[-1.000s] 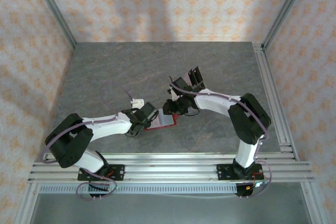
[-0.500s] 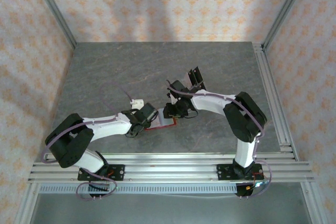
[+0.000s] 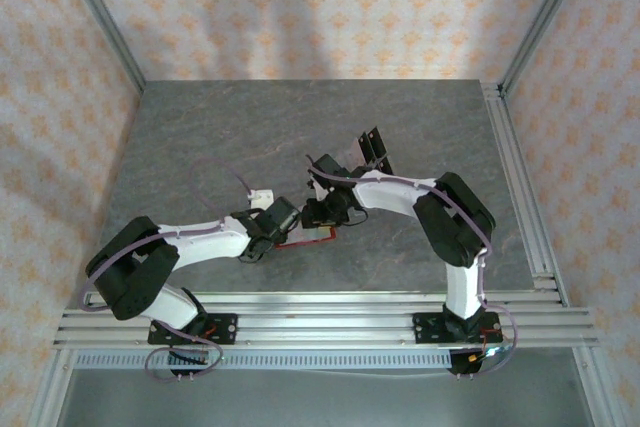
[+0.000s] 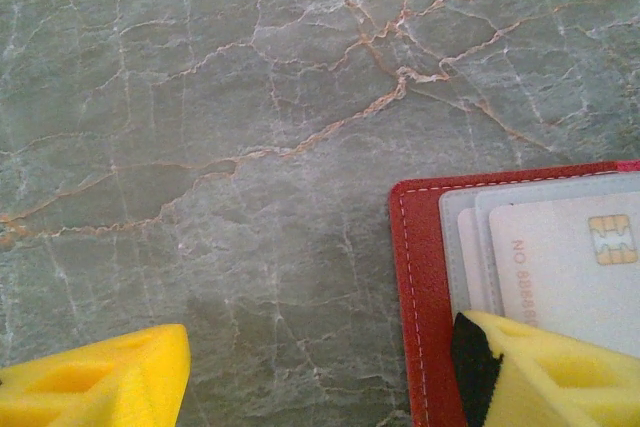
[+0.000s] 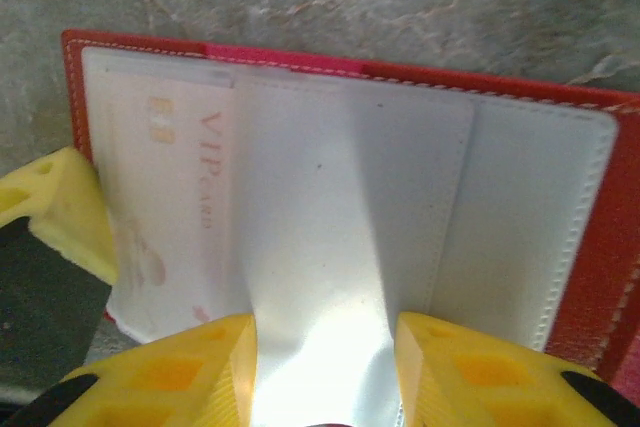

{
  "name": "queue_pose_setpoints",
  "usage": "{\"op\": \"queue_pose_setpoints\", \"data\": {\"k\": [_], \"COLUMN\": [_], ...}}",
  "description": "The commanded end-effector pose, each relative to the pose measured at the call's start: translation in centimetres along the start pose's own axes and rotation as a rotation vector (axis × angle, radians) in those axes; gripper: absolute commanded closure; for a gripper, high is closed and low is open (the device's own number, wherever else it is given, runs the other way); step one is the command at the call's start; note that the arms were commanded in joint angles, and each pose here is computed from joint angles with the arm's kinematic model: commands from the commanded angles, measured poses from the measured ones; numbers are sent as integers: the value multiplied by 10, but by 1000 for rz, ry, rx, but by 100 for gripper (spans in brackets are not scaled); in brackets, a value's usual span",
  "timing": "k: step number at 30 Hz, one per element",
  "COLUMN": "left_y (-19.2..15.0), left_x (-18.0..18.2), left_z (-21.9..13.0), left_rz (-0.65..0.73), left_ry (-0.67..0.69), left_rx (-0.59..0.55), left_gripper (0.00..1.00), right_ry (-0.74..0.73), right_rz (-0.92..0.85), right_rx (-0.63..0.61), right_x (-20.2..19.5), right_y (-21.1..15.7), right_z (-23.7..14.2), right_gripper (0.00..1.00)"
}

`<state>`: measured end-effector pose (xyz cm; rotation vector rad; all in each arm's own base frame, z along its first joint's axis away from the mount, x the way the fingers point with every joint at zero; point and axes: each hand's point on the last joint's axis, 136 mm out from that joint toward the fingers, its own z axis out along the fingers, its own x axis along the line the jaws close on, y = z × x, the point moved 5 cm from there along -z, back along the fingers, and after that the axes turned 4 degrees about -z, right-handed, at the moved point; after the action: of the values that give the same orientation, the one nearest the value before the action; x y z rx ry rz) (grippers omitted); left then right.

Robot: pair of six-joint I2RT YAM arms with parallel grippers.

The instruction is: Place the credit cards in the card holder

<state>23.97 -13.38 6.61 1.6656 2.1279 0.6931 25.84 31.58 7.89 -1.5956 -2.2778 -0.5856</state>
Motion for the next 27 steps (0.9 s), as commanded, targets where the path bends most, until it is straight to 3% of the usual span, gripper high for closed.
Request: {"op": "queue_pose_setpoints", "data": {"k": [1, 16, 27], "left_y": [-7, 10, -3], "left_x": [5, 12, 18], "left_z": [3, -24, -49], "left_rz": [4, -41, -15], "left_ry": [32, -13, -189], "left_rx": [-3, -65, -58], "left_gripper": [29, 28, 29], "right_ry": [30, 111, 125], "right_rz": [8, 26, 38], "right_rx": [23, 14, 2], "right_x": [8, 23, 29], "right_y": [2, 10, 16], "right_z": [3, 3, 5], "right_gripper": [59, 59, 59]}}
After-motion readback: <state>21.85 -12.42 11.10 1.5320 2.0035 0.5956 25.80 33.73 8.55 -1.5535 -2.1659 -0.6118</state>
